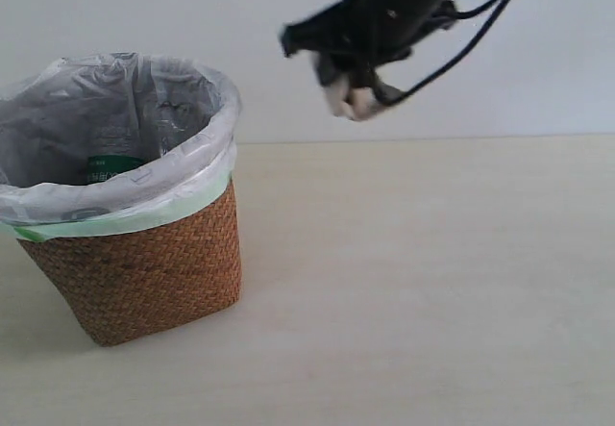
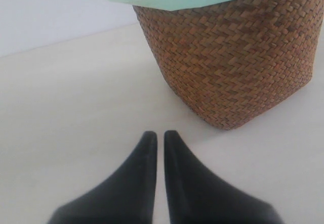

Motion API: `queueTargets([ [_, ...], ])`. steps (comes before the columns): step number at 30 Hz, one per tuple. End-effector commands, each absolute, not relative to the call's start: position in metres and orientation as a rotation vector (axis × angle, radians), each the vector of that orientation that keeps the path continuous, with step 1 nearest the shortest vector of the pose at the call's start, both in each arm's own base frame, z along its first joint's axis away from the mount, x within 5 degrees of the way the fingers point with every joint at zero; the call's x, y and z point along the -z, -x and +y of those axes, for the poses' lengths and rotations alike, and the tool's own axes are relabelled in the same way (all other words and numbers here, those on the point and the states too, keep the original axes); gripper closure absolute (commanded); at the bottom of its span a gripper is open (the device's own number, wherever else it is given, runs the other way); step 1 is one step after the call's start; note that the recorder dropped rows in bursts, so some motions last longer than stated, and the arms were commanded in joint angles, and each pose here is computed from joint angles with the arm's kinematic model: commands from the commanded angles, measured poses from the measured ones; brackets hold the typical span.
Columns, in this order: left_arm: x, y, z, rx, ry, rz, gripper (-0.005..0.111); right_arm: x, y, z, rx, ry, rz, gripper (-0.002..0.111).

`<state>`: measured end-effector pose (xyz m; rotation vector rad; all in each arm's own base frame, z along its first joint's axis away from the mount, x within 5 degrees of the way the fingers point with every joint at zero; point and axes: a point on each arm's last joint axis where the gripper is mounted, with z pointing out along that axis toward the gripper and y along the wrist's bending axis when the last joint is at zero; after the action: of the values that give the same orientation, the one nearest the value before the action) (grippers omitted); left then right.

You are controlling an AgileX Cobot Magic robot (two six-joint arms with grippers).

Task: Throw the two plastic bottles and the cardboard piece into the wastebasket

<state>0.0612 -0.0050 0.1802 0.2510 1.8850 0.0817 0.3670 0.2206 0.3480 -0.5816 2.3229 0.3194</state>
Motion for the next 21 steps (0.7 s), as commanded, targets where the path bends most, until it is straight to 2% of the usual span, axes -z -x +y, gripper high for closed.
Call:
queueTargets([
  [1, -0.180, -0.061, -0.005, -0.071, -0.231, 1.872, 0.103, -0.423, -0.331, 0.270, -0.842, 0.649, 2.010, 0.058],
  [3, -0.180, -0.061, -0.005, -0.071, -0.231, 1.872, 0.103, -0.436, -0.322, 0.288, -0.944, 0.644, 1.951, 0.013],
  [4, -0.180, -0.061, -0.005, -0.071, -0.231, 1.872, 0.103, -0.437, -0.319, 0.294, -0.951, 0.663, 1.944, 0.005],
  [9, -0.180, -0.061, -0.005, -0.071, -0.231, 1.872, 0.103, -0.435, -0.323, 0.304, -0.981, 0.575, 2.058, 0.017],
  [17, -0.180, -0.061, -0.005, -0.071, -0.231, 1.872, 0.103, -0.427, -0.325, 0.298, -0.838, 0.615, 2.135, 0.020],
  [18, -0.180, -0.061, -0.005, -0.071, -0.231, 1.872, 0.103, -0.428, -0.324, 0.297, -0.829, 0.621, 2.139, 0.024],
  [21, -0.180, -0.061, -0.005, -0.071, -0.231, 1.872, 0.103, -0.427, -0.323, 0.294, -0.794, 0.637, 2.153, 0.046],
])
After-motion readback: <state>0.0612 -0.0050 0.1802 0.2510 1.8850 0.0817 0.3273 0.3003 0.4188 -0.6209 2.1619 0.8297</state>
